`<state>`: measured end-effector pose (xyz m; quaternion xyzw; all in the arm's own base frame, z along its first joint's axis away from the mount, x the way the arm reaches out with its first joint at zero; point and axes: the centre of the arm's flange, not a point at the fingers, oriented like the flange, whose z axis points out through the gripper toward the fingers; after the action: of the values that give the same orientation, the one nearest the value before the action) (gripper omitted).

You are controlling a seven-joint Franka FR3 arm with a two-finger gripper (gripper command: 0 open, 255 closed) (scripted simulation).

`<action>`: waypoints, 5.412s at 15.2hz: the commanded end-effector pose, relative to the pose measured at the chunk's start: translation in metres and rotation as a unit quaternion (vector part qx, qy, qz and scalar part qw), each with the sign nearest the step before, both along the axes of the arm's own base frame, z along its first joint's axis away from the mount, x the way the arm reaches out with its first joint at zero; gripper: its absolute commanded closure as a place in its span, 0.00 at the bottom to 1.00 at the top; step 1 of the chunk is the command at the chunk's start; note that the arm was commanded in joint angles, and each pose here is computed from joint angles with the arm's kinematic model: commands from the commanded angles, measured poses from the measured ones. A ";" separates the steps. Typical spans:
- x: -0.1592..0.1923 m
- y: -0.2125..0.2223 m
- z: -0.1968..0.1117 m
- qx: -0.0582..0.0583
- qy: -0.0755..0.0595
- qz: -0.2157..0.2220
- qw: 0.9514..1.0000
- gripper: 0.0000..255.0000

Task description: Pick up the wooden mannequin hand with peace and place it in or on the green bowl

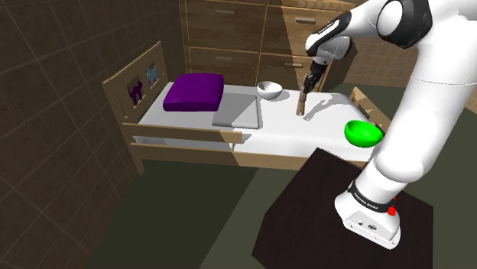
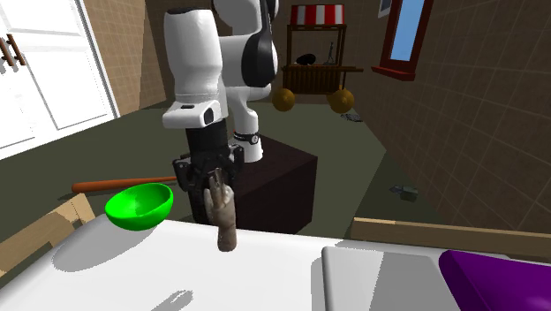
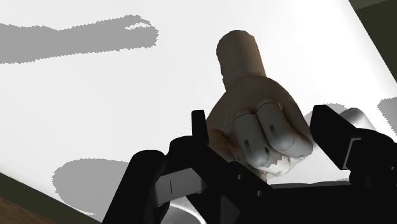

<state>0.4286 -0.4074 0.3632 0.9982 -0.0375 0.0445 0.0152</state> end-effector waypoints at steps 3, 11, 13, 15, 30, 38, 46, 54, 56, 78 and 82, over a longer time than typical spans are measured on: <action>0.000 -0.001 0.023 0.000 0.000 0.000 1.000 1.00; 0.000 -0.001 0.065 0.000 0.000 0.000 1.000 1.00; 0.000 -0.001 0.076 0.000 0.000 0.000 1.000 1.00; 0.000 -0.001 0.084 0.000 0.000 0.000 1.000 1.00; -0.190 -0.051 0.102 0.000 0.000 0.000 1.000 1.00; -0.292 -0.078 0.112 0.000 0.000 0.000 1.000 1.00; -0.366 -0.098 0.108 0.000 0.000 0.000 1.000 1.00; -0.366 -0.098 0.066 0.000 0.000 0.000 1.000 1.00; -0.366 -0.098 0.056 0.000 0.000 0.000 1.000 1.00; -0.367 -0.098 0.027 0.000 0.000 0.000 1.000 0.00; -0.370 -0.097 0.063 0.000 0.000 0.000 1.000 0.00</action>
<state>0.0580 -0.5045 0.4210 0.9981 -0.0375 0.0453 0.0157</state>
